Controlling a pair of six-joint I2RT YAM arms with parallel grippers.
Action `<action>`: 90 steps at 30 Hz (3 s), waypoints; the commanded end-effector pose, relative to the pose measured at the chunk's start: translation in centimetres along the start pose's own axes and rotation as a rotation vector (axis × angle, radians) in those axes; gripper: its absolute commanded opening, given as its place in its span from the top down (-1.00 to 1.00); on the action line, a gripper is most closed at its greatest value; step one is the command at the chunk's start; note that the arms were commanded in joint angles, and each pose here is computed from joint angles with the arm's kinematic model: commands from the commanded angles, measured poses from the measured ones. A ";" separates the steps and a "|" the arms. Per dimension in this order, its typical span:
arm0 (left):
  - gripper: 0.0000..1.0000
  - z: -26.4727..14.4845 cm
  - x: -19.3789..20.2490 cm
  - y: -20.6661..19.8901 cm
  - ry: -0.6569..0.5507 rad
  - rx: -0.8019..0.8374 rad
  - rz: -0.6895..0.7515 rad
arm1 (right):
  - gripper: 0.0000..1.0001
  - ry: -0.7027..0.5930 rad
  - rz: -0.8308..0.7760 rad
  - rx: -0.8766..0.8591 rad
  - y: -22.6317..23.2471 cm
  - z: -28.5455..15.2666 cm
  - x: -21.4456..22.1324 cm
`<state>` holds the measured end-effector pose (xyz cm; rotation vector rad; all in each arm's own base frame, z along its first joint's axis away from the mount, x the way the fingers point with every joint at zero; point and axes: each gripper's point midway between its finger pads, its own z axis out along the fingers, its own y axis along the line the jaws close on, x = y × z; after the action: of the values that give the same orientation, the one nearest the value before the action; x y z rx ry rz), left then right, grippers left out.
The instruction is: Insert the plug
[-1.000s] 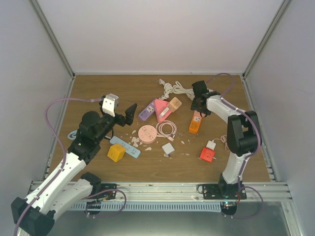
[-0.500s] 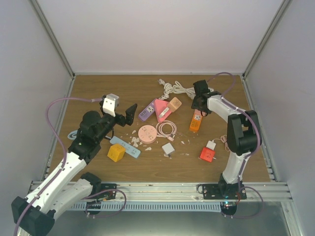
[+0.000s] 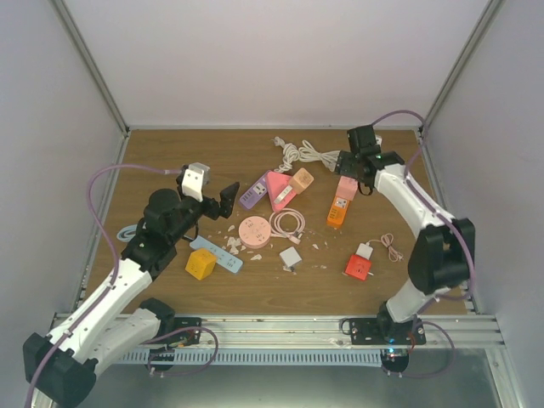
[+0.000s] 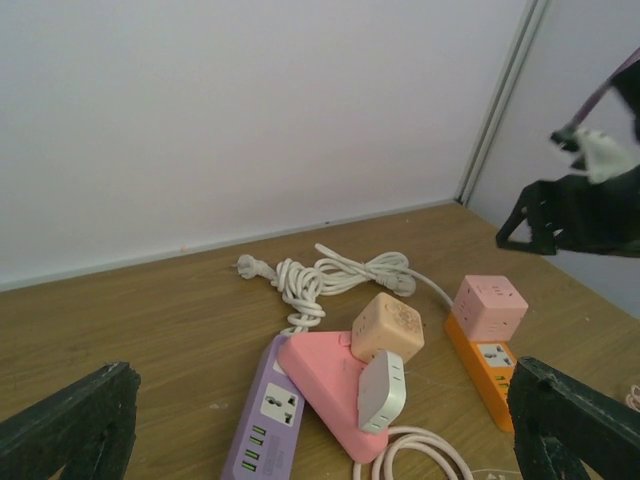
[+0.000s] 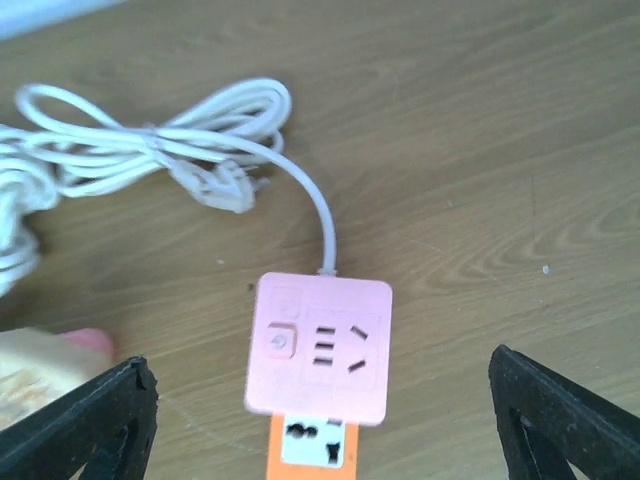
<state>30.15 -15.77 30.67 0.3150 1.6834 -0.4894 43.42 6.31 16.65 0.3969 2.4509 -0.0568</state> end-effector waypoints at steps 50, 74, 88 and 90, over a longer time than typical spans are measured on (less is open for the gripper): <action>-0.98 -0.4 -2.5 -1.5 -0.064 0.088 -0.024 | 0.00 0.364 -0.705 -0.346 12.3 -5.3 29.0; -0.98 -4.9 -0.4 -10.3 0.367 0.576 -0.526 | 0.02 -0.521 -1.014 -1.590 19.1 -28.6 19.0; -0.68 -4.3 3.3 -10.2 0.598 0.530 -0.645 | 0.00 -0.477 -1.229 -1.561 21.5 -25.6 19.2; -0.59 -3.7 4.3 -9.9 0.638 0.498 -0.643 | 0.00 -0.439 -1.235 -1.521 22.0 -24.1 19.4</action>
<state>21.15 -22.96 29.34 0.3021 2.1894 -1.4525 19.70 35.39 26.87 -1.4940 1.2813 1.0378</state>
